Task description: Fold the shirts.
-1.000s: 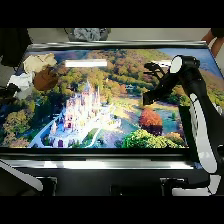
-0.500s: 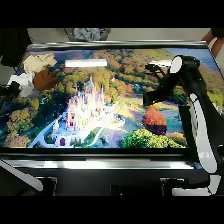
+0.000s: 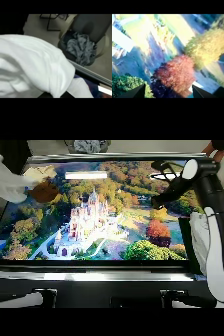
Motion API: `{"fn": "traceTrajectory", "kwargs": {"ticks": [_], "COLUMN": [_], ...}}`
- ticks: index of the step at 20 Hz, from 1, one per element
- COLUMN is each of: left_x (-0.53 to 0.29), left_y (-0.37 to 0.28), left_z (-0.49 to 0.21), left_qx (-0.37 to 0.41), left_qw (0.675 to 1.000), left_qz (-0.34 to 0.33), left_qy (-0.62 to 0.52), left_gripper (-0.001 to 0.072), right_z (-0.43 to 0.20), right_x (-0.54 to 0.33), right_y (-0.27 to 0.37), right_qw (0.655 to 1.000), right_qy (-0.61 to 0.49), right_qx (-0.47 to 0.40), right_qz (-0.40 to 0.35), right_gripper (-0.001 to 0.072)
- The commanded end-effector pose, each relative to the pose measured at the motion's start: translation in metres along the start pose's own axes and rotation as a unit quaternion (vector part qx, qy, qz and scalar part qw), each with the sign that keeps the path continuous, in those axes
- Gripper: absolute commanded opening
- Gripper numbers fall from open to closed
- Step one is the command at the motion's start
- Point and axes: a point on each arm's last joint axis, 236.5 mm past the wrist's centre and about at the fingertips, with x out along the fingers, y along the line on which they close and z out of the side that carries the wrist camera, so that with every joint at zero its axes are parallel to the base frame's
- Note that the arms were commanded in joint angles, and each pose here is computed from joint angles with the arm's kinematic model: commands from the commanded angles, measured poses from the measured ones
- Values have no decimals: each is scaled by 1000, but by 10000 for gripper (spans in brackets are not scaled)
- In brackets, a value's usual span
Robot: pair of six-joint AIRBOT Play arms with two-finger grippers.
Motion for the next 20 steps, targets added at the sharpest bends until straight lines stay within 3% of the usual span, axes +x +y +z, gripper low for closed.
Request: {"fn": "traceTrajectory", "kwargs": {"ticks": [1, 5, 9, 16, 20], "left_x": [-118, -182, -197, -151, -132], "left_y": [-115, -233, -326, -373, -360], "left_z": [26, -39, -144, -415, -504], "left_qx": [64, 119, 175, 244, 235], "left_qw": [993, 957, 893, 778, 746], "left_qz": [-98, -256, -379, -379, -327], "left_qy": [-30, 58, 168, 439, 531], "left_gripper": [25, 26, 26, 26, 26], "right_z": [19, 3, -28, -73, -74], "right_x": [-78, -157, -201, -197, -172], "right_y": [-16, -2, 15, 36, 35], "right_qw": [993, 983, 980, 994, 997], "right_qy": [-94, -154, -165, -86, -56], "right_qx": [-22, -25, -26, -25, -23], "right_qz": [-72, -101, -106, -68, -53], "right_gripper": [681, 681, 667, 667, 667]}}
